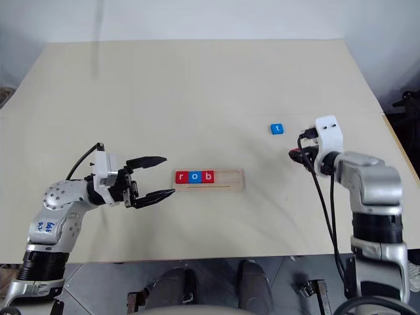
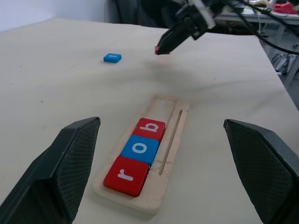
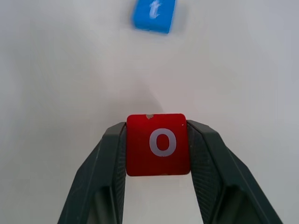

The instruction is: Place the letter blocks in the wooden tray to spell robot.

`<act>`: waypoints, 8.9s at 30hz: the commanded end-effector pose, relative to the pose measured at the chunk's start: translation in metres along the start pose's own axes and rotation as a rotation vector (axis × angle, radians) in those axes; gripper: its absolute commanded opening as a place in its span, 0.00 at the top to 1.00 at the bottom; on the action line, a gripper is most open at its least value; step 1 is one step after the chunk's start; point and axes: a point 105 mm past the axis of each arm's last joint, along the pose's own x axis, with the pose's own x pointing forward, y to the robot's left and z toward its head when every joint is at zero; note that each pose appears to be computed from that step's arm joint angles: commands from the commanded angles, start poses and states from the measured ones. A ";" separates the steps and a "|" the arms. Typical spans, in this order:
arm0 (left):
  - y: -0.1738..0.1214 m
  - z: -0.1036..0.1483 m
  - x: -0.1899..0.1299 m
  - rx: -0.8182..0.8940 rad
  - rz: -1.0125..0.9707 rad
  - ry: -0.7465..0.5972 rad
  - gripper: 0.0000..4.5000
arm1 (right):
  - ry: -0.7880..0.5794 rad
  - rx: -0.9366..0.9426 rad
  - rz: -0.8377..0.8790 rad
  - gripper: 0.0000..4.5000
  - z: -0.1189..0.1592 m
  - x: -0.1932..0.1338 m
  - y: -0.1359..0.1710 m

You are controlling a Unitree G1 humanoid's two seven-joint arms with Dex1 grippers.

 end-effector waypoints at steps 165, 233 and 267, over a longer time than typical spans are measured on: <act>-0.001 0.025 0.003 0.106 -0.005 -0.037 0.00 | -0.199 -0.094 0.072 0.00 0.044 0.061 -0.019; -0.015 0.025 0.008 0.065 -0.078 -0.044 0.00 | 0.117 -0.749 0.697 0.11 -0.011 0.021 0.016; -0.018 0.028 0.000 0.070 -0.003 -0.034 0.00 | 0.035 -0.834 0.938 0.44 0.027 0.041 0.110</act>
